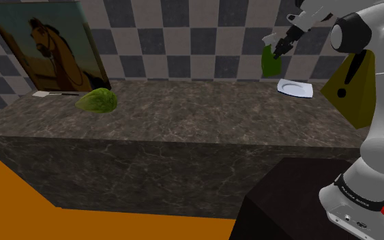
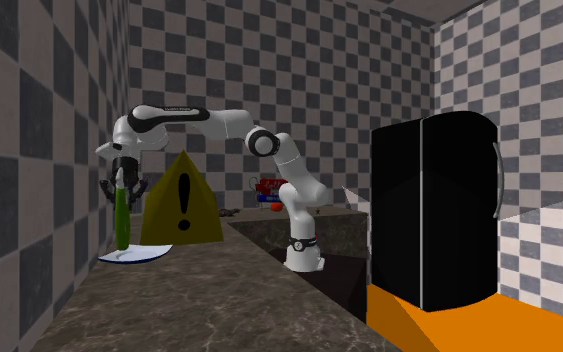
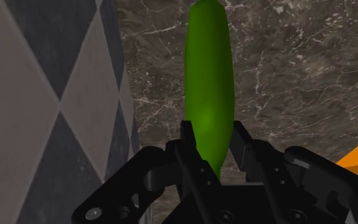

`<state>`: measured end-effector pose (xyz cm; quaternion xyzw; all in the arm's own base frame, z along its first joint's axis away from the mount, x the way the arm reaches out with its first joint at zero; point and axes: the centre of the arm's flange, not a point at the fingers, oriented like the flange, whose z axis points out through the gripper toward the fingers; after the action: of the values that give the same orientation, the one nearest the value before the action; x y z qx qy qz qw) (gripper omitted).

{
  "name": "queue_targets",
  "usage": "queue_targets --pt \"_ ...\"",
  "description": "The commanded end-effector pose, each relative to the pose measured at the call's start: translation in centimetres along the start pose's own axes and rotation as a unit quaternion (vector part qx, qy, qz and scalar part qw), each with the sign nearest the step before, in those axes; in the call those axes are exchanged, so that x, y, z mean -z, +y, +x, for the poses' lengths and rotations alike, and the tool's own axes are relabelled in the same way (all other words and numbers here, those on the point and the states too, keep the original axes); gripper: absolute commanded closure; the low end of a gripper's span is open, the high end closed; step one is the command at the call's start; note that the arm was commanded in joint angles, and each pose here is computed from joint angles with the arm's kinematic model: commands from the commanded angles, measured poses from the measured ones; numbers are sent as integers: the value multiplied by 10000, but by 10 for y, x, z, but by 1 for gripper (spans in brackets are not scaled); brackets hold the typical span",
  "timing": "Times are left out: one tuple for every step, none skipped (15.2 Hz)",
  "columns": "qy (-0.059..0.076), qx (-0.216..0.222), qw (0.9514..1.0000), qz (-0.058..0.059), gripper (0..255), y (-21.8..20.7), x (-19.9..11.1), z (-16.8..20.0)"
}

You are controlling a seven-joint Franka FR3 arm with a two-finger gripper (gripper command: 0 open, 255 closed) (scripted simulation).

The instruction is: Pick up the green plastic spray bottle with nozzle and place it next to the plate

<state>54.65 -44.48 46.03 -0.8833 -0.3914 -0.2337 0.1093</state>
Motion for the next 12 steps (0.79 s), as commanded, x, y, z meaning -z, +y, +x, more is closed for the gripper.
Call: queue_targets --pt "2 5 10000 -2 255 1 -8 -6" --pt "2 5 10000 -2 255 1 -13 -9" --pt "2 5 10000 -2 255 1 -17 -11" --pt "2 5 10000 -2 255 1 -22 -14" --pt "2 5 10000 -2 255 2 -26 -16" --pt "2 5 10000 -2 255 2 -31 -19" --pt "2 5 10000 -2 255 2 -36 -22" --pt "2 5 10000 -2 255 2 -40 -24" --pt "2 5 10000 -2 255 2 -45 -27" --pt "2 5 10000 -2 255 2 -49 -30" --pt "2 5 10000 -2 255 2 -54 -32" --pt "2 5 10000 -2 255 2 -58 -35"
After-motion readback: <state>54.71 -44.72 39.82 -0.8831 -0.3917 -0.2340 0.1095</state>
